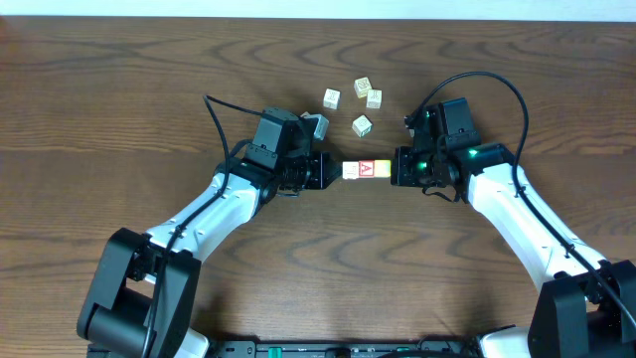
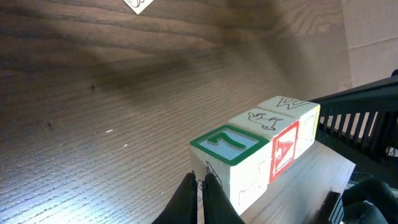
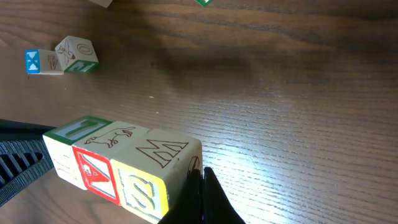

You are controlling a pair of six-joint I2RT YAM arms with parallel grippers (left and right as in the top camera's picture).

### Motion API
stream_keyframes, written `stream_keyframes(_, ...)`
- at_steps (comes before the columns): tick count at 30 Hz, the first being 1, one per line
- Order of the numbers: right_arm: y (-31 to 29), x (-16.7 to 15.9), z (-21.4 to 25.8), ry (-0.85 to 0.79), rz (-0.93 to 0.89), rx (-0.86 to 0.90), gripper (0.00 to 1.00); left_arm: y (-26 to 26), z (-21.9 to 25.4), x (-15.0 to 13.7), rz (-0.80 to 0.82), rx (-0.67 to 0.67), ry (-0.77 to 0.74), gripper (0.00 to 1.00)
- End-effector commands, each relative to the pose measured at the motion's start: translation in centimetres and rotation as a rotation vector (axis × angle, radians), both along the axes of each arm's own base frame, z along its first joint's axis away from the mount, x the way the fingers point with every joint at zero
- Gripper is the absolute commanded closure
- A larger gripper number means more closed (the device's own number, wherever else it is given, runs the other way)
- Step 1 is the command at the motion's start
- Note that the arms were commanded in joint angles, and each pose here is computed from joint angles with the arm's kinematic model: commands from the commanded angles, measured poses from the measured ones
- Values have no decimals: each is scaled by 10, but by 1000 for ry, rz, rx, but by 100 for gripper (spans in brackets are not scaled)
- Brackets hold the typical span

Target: Lift 3 blocks

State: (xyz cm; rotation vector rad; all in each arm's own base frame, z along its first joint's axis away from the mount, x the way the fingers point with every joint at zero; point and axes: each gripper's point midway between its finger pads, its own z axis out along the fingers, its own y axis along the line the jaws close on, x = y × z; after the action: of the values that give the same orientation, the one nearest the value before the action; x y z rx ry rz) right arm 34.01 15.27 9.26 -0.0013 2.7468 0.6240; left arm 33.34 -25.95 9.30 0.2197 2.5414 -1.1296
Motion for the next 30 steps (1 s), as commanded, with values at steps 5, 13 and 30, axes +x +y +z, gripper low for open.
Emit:
stream_keyframes(5, 32, -5, 23, -26, 95, 105, 99, -18, 27, -8, -66, -69, -37, 93)
stream_keyframes(13, 31, -6, 23, -25, 95, 105, 99, -18, 27, -8, -62, -71, -32, 93)
stream_keyframes(30, 31, -6, 27, -34, 96, 107, 99, -18, 27, -8, -62, -71, -32, 93)
